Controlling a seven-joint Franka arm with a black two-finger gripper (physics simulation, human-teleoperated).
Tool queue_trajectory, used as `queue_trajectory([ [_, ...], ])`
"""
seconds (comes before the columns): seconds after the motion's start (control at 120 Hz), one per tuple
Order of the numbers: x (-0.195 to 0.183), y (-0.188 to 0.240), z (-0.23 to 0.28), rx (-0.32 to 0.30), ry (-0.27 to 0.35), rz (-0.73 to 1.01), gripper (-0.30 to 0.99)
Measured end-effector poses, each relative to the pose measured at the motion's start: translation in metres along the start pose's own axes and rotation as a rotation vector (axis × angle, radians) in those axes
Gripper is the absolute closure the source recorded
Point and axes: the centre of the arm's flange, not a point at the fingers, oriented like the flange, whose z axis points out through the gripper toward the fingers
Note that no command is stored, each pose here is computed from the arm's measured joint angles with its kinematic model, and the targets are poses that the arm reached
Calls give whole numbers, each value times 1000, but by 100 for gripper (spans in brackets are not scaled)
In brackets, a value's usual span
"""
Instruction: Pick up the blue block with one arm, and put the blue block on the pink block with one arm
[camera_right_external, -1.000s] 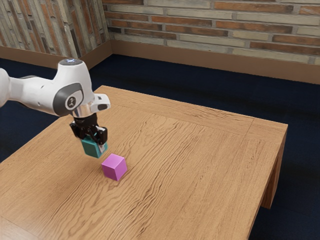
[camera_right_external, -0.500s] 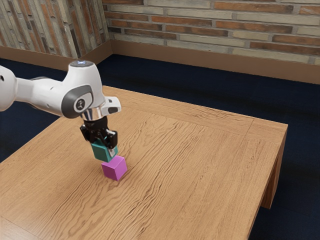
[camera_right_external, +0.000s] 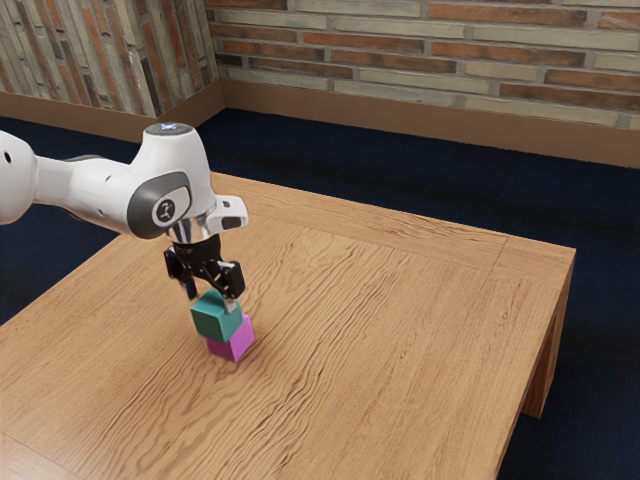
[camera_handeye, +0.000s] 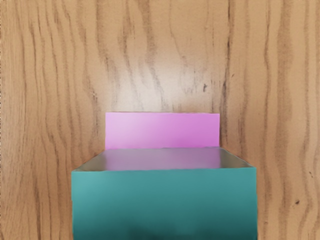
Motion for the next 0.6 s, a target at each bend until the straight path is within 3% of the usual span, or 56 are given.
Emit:
queue_trajectory([
  [0.2,1,-1,-38,19,56,2,2],
  [0.442,33,-2,-191,35,227,1,1],
  [0.517,35,0,-240,37,252,5,1],
  [0.6,33,4,-265,36,232,15,0],
])
